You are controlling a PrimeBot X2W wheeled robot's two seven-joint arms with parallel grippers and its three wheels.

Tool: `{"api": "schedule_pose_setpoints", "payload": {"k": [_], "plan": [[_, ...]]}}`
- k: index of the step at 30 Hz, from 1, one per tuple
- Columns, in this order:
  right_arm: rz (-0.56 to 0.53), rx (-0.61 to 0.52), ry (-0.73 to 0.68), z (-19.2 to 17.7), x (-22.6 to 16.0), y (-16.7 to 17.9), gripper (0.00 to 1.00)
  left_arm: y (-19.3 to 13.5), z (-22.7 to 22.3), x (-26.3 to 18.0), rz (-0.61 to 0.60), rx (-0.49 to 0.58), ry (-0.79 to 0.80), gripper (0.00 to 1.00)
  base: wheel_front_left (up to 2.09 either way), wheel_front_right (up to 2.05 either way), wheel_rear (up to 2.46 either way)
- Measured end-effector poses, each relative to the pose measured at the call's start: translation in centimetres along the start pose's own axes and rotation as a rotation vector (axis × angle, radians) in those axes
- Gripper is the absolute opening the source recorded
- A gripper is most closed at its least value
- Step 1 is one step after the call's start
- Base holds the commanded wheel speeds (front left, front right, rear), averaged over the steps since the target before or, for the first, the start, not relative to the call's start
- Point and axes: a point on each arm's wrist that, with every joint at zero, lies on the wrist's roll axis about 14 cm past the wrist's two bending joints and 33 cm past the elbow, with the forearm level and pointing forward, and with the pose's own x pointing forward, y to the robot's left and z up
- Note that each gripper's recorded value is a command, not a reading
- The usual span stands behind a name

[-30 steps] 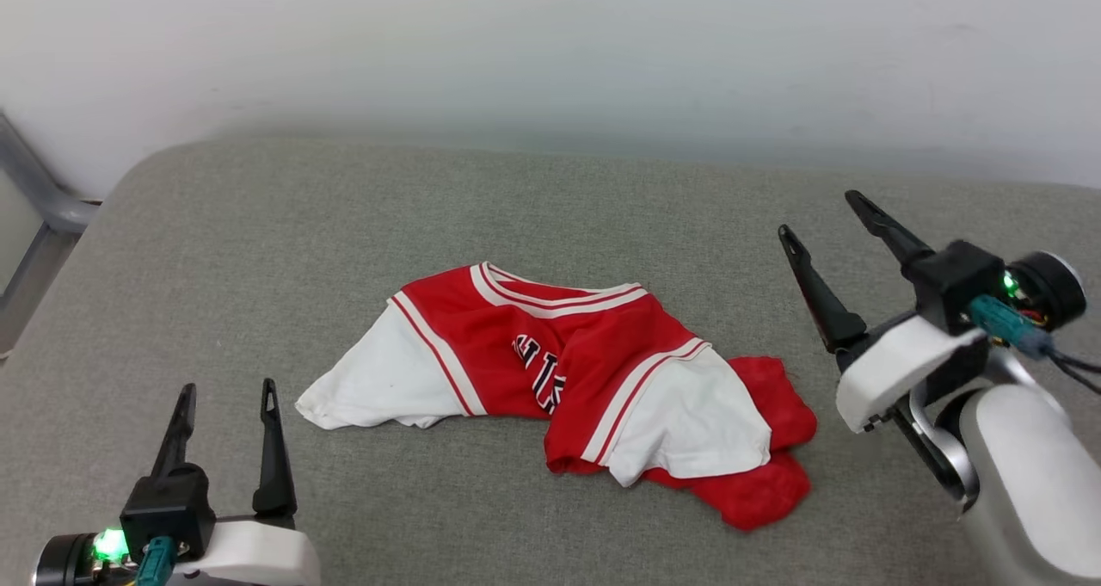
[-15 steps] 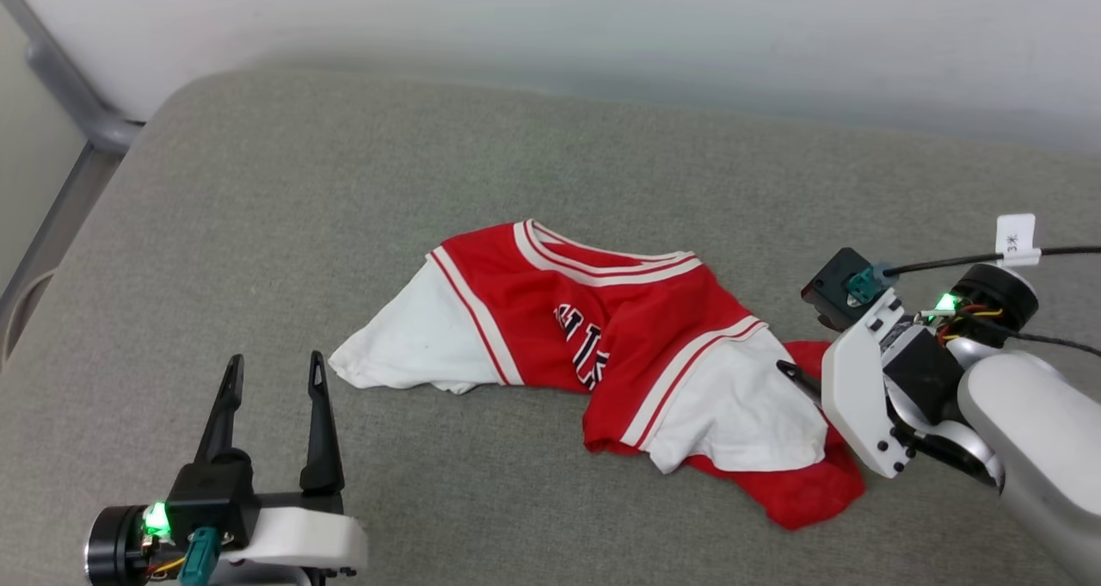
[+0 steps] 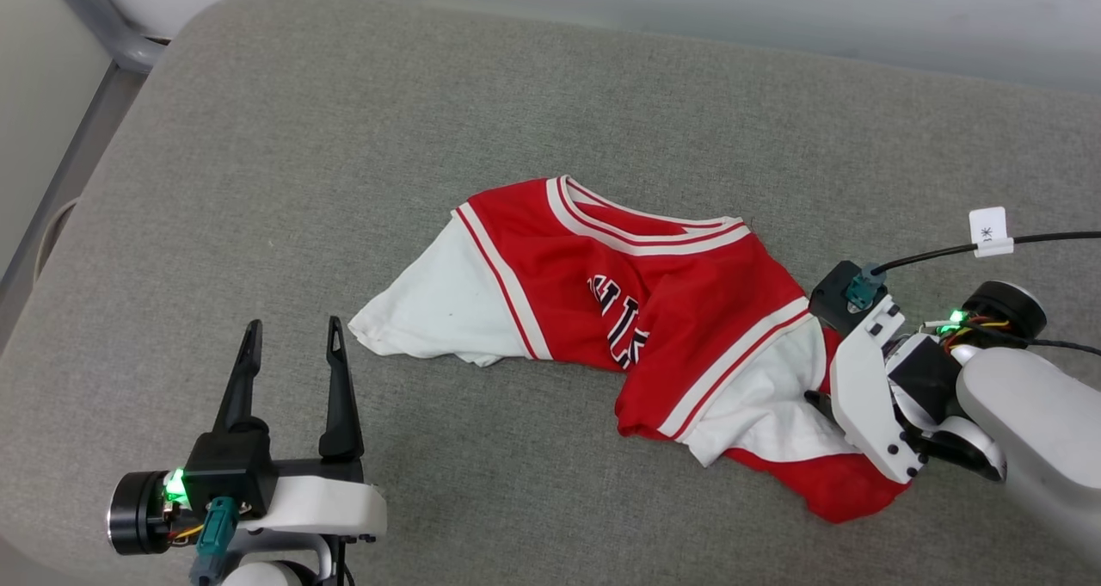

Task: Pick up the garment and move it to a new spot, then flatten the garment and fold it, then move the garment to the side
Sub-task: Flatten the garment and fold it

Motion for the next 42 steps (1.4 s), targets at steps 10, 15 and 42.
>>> {"api": "schedule_pose_setpoints", "payload": {"k": [10, 15, 42], "plan": [[-0.007, 0.075, -0.193, 2.7, -1.2, -0.7, 0.00, -0.7, 0.0, 0.4, -0.026, -0.002, -0.008, 1.00, 0.00, 0.00, 0.00], [-0.090, 0.155, -0.305, 4.2, -3.7, -4.4, 0.00, -1.1, 0.3, 0.4, -0.041, -0.010, -0.020, 1.00, 0.00, 0.00, 0.00], [-0.456, 0.563, -0.332, -3.5, -5.6, -16.9, 1.00, -1.8, -1.0, 0.7, -0.064, -0.010, 0.018, 1.00, 0.00, 0.00, 0.00]]}}
